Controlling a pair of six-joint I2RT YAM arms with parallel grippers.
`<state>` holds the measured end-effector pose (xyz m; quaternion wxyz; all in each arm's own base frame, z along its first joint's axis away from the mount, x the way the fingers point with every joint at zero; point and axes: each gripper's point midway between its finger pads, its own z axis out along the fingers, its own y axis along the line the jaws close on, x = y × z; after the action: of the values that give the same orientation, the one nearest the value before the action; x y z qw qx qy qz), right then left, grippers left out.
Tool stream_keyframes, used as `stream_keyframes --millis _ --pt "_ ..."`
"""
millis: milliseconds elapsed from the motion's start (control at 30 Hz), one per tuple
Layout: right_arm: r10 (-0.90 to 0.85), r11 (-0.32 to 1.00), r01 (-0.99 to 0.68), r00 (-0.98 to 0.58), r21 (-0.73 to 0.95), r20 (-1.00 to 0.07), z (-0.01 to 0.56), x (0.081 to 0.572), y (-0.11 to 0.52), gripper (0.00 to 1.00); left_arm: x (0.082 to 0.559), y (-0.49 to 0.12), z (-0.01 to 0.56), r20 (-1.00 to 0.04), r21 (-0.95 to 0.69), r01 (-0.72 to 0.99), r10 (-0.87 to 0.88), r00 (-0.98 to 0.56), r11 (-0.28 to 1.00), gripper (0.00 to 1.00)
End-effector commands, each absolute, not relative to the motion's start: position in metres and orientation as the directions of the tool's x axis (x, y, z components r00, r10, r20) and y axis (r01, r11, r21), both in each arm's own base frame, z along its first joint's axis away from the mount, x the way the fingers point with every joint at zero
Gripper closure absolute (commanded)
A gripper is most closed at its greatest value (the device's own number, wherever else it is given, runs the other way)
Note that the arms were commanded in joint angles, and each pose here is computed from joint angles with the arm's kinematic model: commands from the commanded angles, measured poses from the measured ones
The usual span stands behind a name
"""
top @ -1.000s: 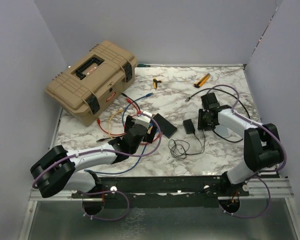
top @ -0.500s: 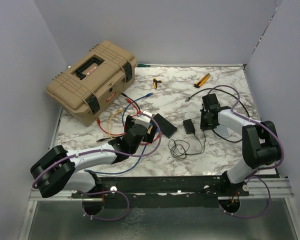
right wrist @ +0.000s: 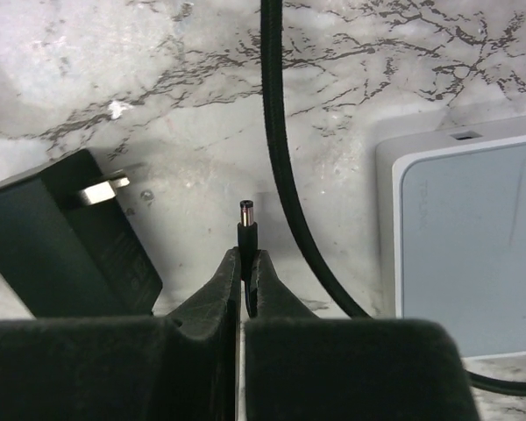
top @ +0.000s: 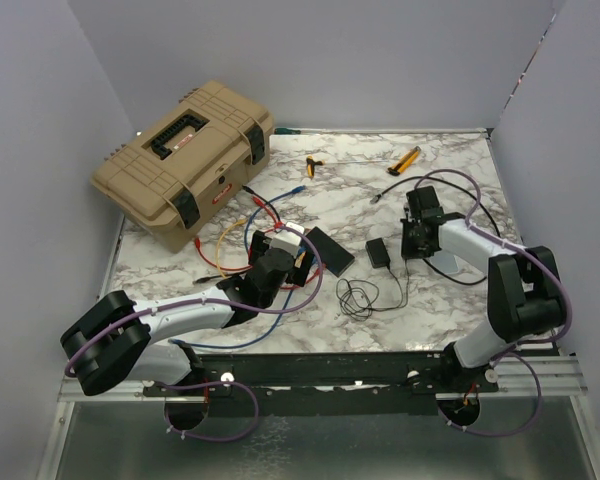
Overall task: Insert the plug into the switch port
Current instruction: Pick up the connector from the center of the board, then insert the connector into the switch port.
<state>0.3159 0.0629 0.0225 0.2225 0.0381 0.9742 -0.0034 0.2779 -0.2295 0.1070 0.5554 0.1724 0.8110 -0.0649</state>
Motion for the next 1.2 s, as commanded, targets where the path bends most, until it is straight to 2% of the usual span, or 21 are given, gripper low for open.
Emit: stream_keyframes --millis 0,200,400,733,967,1167 --pt "0.031 0.997 -0.006 -0.874 0.075 -0.485 0.055 0.319 0.074 1.00 0.284 -0.229 0.113 -0.927 0.099 0.329 0.207 -0.314 0.939 0.01" --pt "-0.058 0.979 -0.161 -0.808 0.126 -0.587 0.093 0.323 0.099 1.00 0.287 -0.228 0.108 -0.917 0.122 0.316 0.228 -0.326 0.941 0.01" --pt "-0.184 0.928 -0.343 -0.764 0.146 -0.619 0.100 0.313 0.139 1.00 0.286 -0.230 0.115 -0.929 0.074 0.320 0.182 -0.321 0.944 0.01" --pt "-0.268 0.831 -0.492 -0.764 0.260 -0.587 0.078 0.285 0.187 1.00 0.304 -0.240 0.121 -0.929 -0.035 0.323 0.088 -0.359 0.946 0.01" --pt "-0.297 0.793 -0.527 -0.772 0.305 -0.562 0.063 0.269 0.201 1.00 0.330 -0.257 0.117 -0.913 -0.129 0.330 0.018 -0.407 0.935 0.01" --pt "-0.334 0.776 -0.541 -0.788 0.324 -0.518 0.046 0.257 0.208 1.00 0.355 -0.268 0.104 -0.898 -0.140 0.325 0.019 -0.440 0.935 0.01"
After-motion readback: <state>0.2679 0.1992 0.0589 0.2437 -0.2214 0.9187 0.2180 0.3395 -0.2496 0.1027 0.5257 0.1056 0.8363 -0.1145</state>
